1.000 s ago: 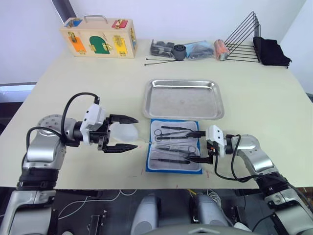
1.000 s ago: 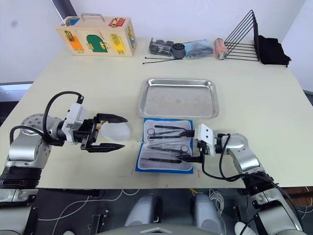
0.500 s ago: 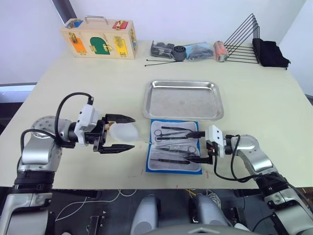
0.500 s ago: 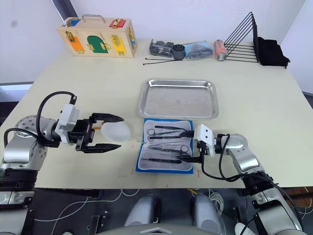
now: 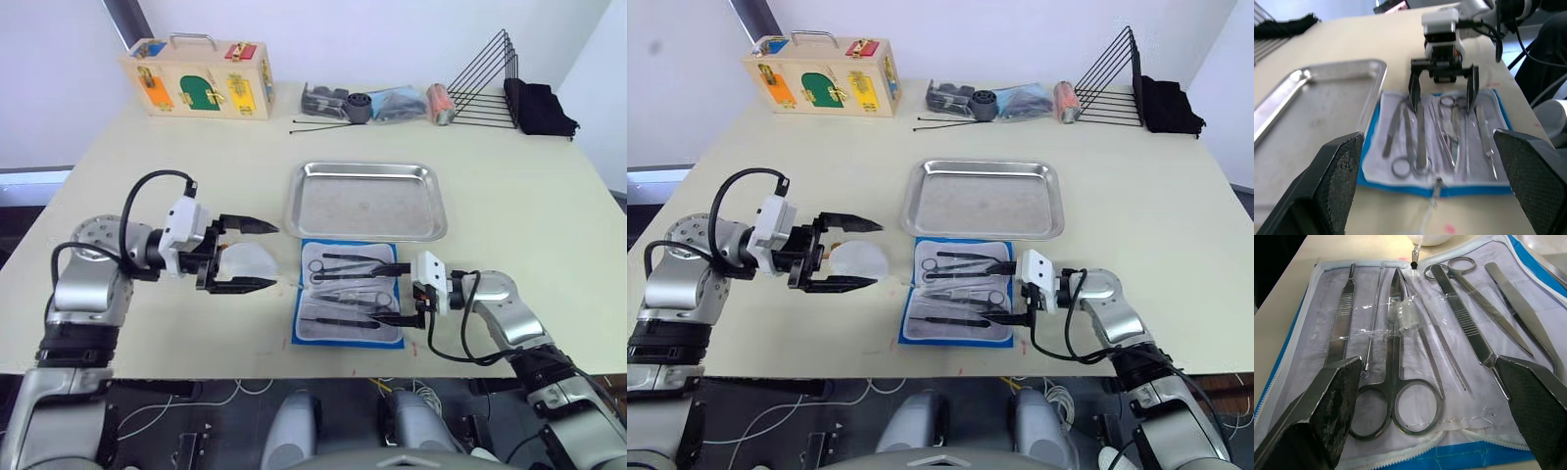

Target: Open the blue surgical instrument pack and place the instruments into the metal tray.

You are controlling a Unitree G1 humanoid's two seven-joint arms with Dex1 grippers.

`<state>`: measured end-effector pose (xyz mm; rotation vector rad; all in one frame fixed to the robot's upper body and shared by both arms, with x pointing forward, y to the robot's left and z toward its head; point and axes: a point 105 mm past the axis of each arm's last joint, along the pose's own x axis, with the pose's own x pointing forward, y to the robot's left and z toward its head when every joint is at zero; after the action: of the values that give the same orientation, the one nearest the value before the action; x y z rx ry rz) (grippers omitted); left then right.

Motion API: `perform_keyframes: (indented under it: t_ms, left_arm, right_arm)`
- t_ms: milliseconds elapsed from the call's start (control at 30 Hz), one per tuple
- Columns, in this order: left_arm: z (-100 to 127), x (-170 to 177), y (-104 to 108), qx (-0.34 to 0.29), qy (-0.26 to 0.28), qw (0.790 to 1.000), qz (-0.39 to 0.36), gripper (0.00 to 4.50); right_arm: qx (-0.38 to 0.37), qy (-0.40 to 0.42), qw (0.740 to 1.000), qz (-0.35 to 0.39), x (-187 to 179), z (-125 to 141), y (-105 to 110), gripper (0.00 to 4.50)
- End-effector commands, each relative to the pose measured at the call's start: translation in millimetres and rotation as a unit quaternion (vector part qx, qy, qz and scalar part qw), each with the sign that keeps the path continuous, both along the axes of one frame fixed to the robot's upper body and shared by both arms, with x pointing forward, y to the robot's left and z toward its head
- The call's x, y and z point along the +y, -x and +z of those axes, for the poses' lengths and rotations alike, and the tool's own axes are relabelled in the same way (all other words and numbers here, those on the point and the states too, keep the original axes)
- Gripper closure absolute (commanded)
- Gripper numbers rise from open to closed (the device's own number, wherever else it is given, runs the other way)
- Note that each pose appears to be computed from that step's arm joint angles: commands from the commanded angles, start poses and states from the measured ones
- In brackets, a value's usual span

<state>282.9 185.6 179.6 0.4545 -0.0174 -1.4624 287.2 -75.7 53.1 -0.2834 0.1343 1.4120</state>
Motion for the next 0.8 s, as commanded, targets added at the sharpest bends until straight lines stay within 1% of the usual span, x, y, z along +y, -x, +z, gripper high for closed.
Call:
perform_keyframes:
  t_ms: [33, 133, 233, 433, 567, 700, 800]
  left_arm:
    - [14, -8, 8, -0.006, 0.006, 0.999, -0.045, 0.03]
    - [19, -13, 15, 0.007, 0.001, 0.998, -0.069, 0.03]
    - [15, -12, 16, 0.012, -0.026, 0.997, -0.076, 0.03]
    - [-2, -7, 6, 0.013, -0.067, 0.996, -0.061, 0.03]
    - [-7, -9, -4, 0.013, -0.072, 0.996, -0.055, 0.03]
    - [-17, -13, -16, 0.010, -0.089, 0.995, -0.053, 0.03]
    - [-25, -19, -26, 0.023, -0.092, 0.994, -0.051, 0.80]
  right_arm:
    - [0.071, 0.069, 0.994, -0.038, -19, -49, 9, 0.00]
    - [0.070, 0.068, 0.994, -0.040, -20, -50, 9, 0.00]
    - [0.070, 0.067, 0.994, -0.040, -19, -50, 9, 0.00]
    - [0.063, 0.063, 0.995, -0.037, -16, -50, 9, 0.00]
    - [0.056, 0.066, 0.996, -0.034, -17, -51, 8, 0.00]
    - [0.049, 0.062, 0.996, -0.034, -16, -50, 6, 0.00]
    - [0.047, 0.061, 0.996, -0.035, -16, -50, 4, 0.00]
